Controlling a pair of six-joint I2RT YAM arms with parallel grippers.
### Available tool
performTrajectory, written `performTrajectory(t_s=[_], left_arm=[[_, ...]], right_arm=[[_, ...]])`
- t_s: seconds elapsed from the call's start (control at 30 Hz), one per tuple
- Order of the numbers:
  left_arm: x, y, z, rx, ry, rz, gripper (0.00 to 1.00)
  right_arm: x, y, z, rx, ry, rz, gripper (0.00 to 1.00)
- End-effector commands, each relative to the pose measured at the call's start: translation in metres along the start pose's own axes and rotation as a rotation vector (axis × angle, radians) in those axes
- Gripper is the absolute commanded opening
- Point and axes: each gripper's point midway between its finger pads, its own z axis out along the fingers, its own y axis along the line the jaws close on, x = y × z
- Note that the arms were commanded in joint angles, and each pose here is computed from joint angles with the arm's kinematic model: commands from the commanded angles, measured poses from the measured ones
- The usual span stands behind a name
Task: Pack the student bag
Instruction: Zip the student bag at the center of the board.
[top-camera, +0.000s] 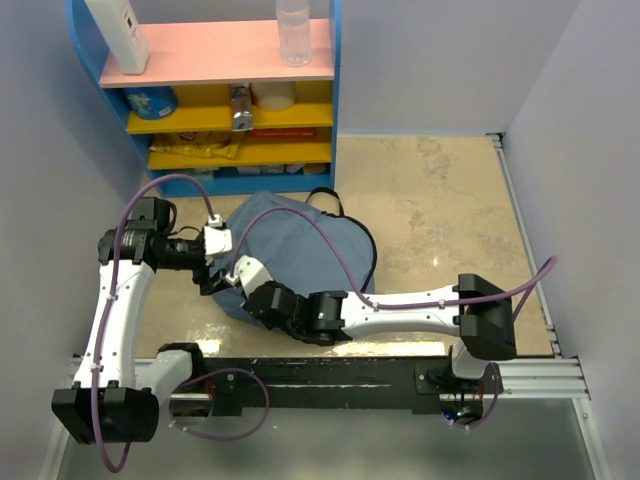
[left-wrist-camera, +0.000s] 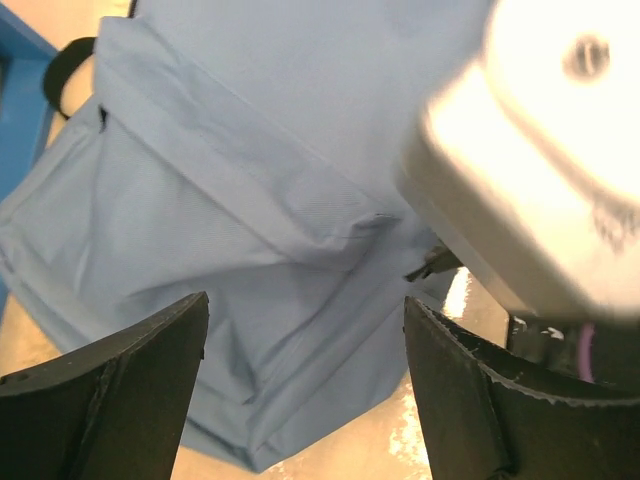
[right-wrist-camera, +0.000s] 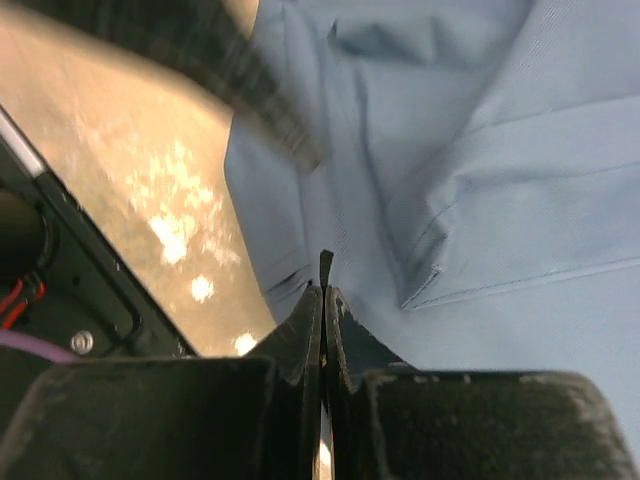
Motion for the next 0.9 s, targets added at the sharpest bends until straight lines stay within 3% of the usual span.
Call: performTrajectory(t_s=[0.0,0.17,0.2,0.3,0.47,0.53,0.57,0.63,0.87], left_arm=[[-0.016,-0.015,0.0,0.049,-0.064,0.021,0.83],[-0.014,-0.015,0.0,0.049,-0.054,0.022,0.83],[-0.013,-0.014,0.0,0.048,-0.05,0.025,0.83],[-0.011,-0.015,0.0,0.045,-0.043,0.026,0.83],[-0.009,-0.017,0.0,0.045,-0.038,0.032,0.83],[-0.006,-0.017,0.0,0.043,-0.027,0.03,0.83],[-0.005,-0.017,0.001,0.045,-0.023,0.028,0.83],[-0.004,-0.017,0.001,0.046,-0.021,0.03,0.83],[-0.006,-0.016,0.001,0.046,-0.025,0.032,0.83]], right_arm=[[-0.054,-0.015,-0.014,0.012,-0.166,0.118,0.0],[-0.047,-0.012,-0.011,0.0,-0.145,0.106,0.02],[-0.045,-0.011,-0.009,-0.002,-0.14,0.107,0.12],[-0.042,-0.008,-0.006,-0.01,-0.129,0.105,0.25],[-0.036,-0.003,-0.002,-0.026,-0.111,0.101,0.24],[-0.033,-0.001,-0.002,-0.038,-0.097,0.101,0.34],[-0.031,-0.002,-0.001,-0.035,-0.089,0.101,0.45],[-0.028,-0.002,-0.002,-0.035,-0.085,0.104,0.53],[-0.021,-0.005,-0.003,-0.024,-0.075,0.109,0.56]])
